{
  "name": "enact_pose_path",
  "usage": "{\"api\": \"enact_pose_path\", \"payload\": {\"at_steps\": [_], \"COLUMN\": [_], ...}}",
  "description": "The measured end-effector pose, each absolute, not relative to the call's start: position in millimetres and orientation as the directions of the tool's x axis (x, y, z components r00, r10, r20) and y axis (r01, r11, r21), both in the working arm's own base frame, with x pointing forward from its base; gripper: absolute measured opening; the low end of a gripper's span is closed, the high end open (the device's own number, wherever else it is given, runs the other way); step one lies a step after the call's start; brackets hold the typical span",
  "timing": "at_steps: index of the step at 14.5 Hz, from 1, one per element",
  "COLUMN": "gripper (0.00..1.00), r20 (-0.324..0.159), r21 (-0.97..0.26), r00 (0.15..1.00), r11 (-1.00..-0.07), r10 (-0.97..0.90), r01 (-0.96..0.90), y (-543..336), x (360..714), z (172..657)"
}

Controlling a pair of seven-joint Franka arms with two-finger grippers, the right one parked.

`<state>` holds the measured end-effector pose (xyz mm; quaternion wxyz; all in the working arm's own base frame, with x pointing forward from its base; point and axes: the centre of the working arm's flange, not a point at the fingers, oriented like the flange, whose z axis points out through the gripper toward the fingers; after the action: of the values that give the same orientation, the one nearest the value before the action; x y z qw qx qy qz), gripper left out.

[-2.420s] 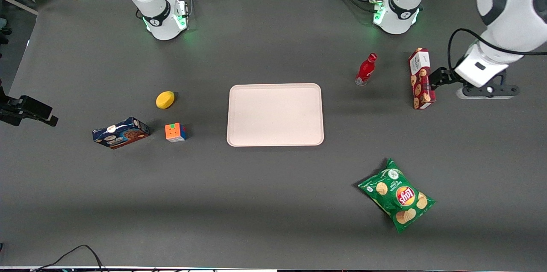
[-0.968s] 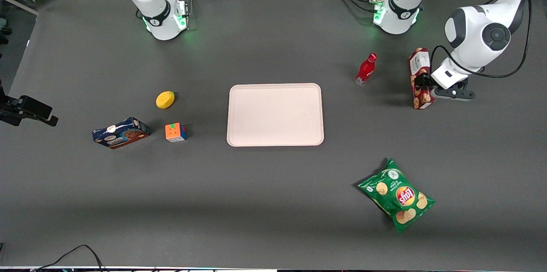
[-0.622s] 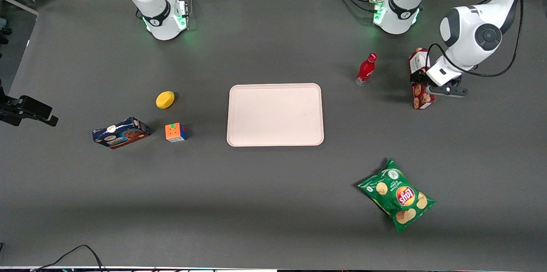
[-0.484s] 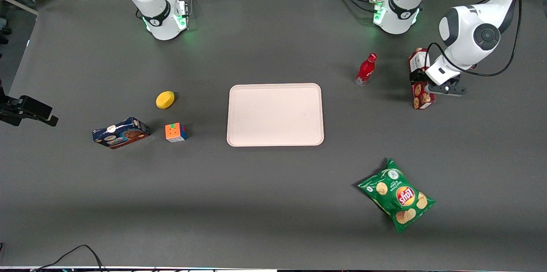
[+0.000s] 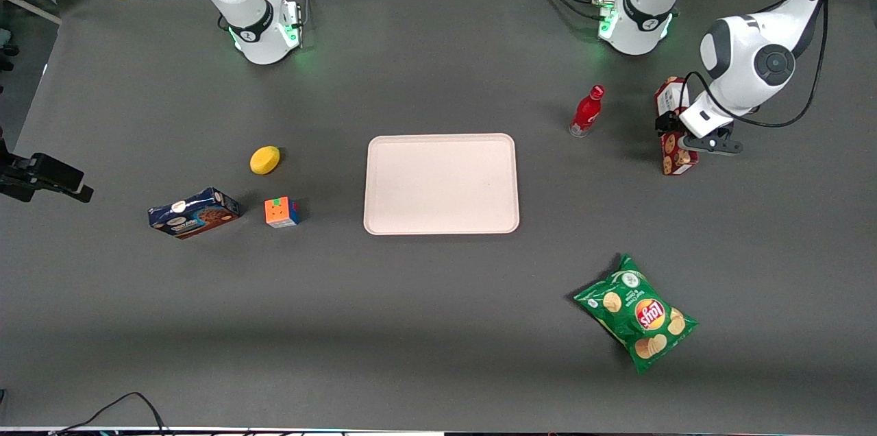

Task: Place red cookie box on tray
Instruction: 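Close the left gripper on the shortbread box and lift it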

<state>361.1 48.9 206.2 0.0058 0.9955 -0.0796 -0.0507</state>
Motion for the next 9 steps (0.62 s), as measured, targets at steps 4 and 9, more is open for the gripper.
{"api": "enact_pose_path", "payload": {"at_steps": [4, 9], "gripper": [1.0, 0.88], "r20": [-0.089, -0.087], "r21": [0.017, 0.018], "r00": [0.982, 0.98], "r11": [-0.986, -0.984], "r10": [-0.164, -0.179], "r01": [-0.164, -0.178], "y": [48, 48], "x": [352, 351], "z": [195, 193]}}
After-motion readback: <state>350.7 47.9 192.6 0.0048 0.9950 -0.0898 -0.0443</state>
